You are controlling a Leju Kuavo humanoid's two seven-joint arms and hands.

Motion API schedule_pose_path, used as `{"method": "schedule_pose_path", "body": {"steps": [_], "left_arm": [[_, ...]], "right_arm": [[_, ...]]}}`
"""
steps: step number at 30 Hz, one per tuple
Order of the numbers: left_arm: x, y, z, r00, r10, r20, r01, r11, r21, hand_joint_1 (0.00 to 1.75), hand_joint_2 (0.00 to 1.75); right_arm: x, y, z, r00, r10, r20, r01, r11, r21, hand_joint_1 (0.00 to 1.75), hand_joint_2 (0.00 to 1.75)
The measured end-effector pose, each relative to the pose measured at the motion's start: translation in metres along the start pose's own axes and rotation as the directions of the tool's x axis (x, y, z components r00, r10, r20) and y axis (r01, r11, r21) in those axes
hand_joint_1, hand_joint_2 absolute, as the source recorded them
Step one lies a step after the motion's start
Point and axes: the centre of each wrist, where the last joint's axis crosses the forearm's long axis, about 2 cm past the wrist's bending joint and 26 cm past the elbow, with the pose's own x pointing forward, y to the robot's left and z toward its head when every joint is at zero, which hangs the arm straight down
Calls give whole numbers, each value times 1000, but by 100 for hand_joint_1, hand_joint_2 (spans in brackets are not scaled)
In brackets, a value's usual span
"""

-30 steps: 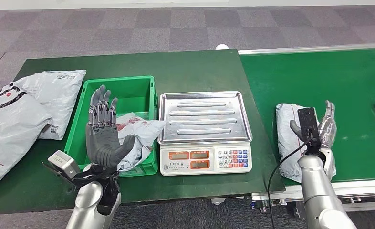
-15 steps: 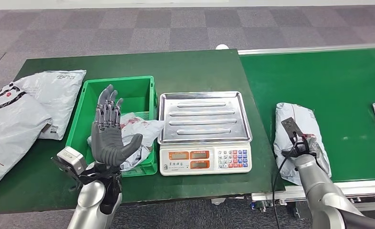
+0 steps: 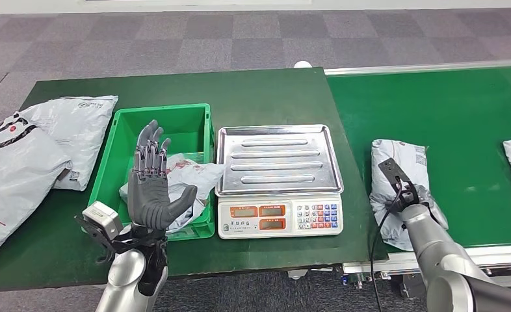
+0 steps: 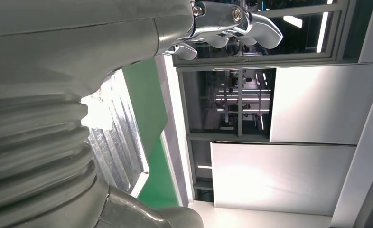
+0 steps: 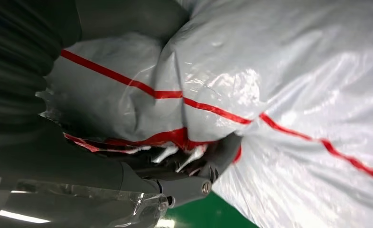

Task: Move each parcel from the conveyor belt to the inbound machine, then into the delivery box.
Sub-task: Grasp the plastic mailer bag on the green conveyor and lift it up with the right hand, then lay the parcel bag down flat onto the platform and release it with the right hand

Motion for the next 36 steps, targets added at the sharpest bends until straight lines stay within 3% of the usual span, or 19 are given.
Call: {"method": "schedule_pose_path", "body": {"steps": [6,14,18,25,31,36], "left_arm": [[3,-1,4,1000,1,-9,-1,1000,9,0,175],[6,-3,11,1000,6,-16,-6,1000,19,0,175],[6,-3,12,1000,8,-16,-8,1000,21,0,175],[5,-4,12,1000,21,-3,-21,999,30,0,175],[4,-3,8,999,32,11,-33,999,43,0,175],[3,-3,7,999,35,14,-35,998,44,0,175]], "right_arm": [[-1,-1,0,996,-17,83,21,998,-52,175,175],[-3,4,4,957,-88,277,126,984,-124,175,175],[-2,4,10,897,-127,423,234,950,-209,175,175],[2,-7,37,676,-94,731,543,734,-407,175,175],[2,-17,66,512,17,859,710,554,-434,175,175],[6,-24,86,450,63,891,766,485,-421,175,175]]}}
